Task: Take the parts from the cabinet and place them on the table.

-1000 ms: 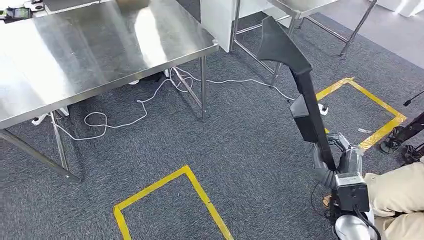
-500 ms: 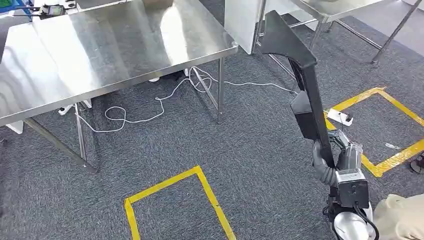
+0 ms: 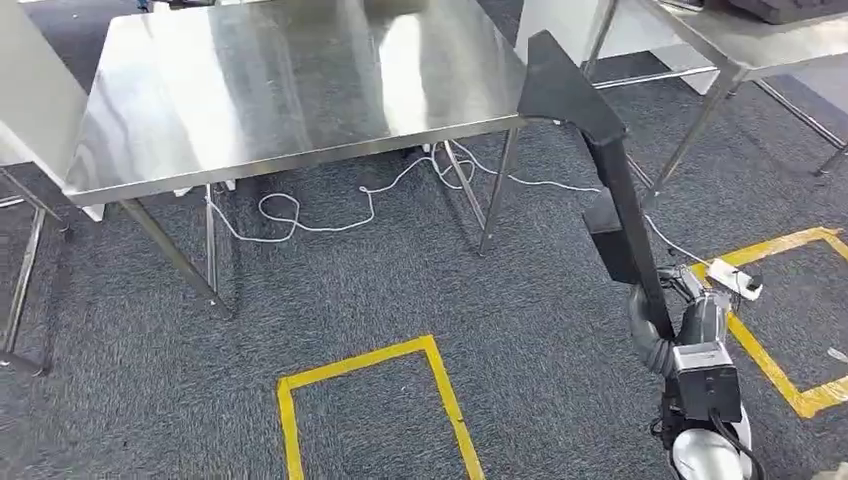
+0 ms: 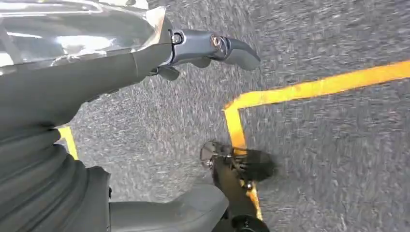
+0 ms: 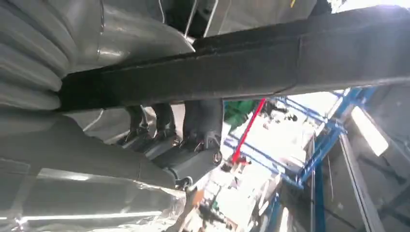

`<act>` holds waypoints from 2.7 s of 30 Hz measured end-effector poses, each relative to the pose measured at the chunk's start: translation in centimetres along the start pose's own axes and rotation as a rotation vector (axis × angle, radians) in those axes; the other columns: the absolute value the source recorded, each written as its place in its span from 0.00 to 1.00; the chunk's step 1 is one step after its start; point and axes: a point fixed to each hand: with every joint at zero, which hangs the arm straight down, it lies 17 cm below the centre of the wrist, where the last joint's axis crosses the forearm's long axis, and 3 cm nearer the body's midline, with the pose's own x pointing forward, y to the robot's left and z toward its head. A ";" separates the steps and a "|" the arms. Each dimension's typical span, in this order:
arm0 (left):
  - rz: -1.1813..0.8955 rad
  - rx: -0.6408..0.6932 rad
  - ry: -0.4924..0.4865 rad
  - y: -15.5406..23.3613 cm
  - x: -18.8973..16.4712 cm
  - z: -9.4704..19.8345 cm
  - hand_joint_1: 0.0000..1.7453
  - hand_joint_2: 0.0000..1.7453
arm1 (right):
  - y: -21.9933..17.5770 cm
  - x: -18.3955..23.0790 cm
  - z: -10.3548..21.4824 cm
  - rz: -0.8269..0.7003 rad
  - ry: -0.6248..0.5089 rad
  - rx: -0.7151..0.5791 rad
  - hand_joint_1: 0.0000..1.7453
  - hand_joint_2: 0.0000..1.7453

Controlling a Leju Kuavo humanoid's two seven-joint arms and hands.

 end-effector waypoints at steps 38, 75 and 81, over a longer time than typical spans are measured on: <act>0.015 -0.015 -0.001 0.0 -0.1 0.1 0.00 1.00 | -4.2 -0.1 -6.8 0.276 -0.060 -0.044 1.00 1.00; 0.024 -0.027 0.004 -0.6 -0.1 0.1 0.00 1.00 | -7.9 -1.5 -19.1 0.676 -0.037 0.031 1.00 1.00; 0.011 -0.032 0.015 -0.7 -0.4 0.2 0.00 1.00 | -10.4 -4.3 -20.7 0.787 0.051 0.136 1.00 1.00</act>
